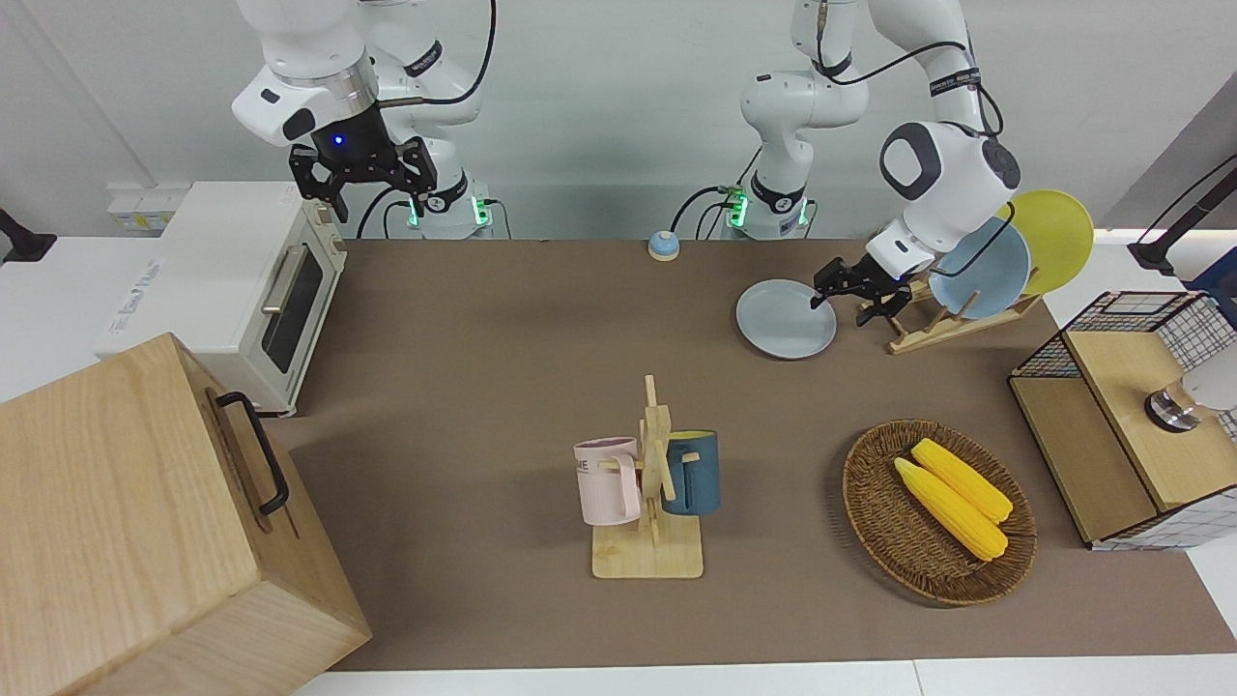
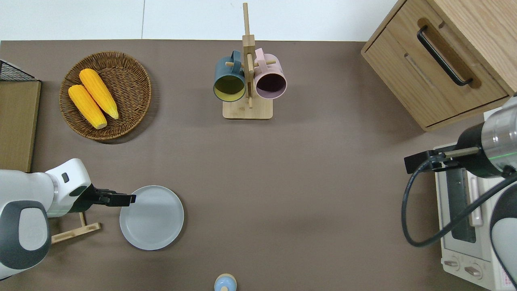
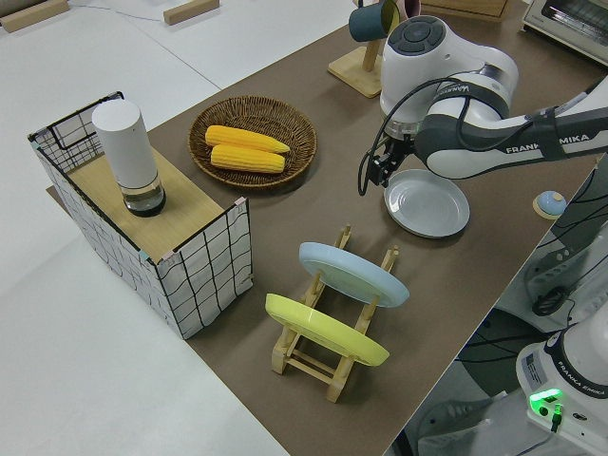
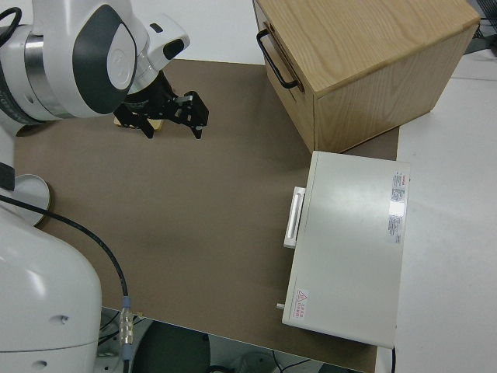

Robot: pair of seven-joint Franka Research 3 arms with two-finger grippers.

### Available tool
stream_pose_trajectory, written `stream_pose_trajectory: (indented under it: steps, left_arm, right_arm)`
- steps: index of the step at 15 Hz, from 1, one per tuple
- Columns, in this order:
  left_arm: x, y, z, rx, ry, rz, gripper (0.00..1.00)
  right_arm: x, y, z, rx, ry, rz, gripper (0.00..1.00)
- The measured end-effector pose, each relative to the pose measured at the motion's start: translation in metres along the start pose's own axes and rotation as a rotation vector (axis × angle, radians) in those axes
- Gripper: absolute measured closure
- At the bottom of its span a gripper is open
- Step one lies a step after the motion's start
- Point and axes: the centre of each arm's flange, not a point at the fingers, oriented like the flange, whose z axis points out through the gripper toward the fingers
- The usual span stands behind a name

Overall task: Pick gray plate from low plate rack and place it on table with left arm
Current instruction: 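Carry the plate away from the rack and lower it flat onto the table, then open the left gripper and withdraw it from the plate toward the rack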

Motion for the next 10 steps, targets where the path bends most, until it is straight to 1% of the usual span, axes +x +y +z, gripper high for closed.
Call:
stream_pose_trajectory:
  steps: [2,3,6,8,10]
  left_arm:
    - [0.007,0.001,-0.016,0.039,0.019,0.013,0.00]
    - [0.011,0.002,-0.026,0.060,0.030,0.009,0.00]
    - [0.023,0.006,-0.056,0.125,0.068,-0.035,0.00]
    - [0.030,0.013,-0.079,0.161,0.068,-0.066,0.00]
    - [0.037,0.023,-0.112,0.189,0.054,-0.098,0.00]
  right_arm:
    - [0.000,0.000,0.000,0.000,0.000,0.000,0.01]
    - [0.000,0.000,0.000,0.000,0.000,0.000,0.01]
    - [0.000,0.000,0.000,0.000,0.000,0.000,0.01]
    - [0.000,0.000,0.000,0.000,0.000,0.000,0.01]
    - [0.000,0.000,0.000,0.000,0.000,0.000,0.01]
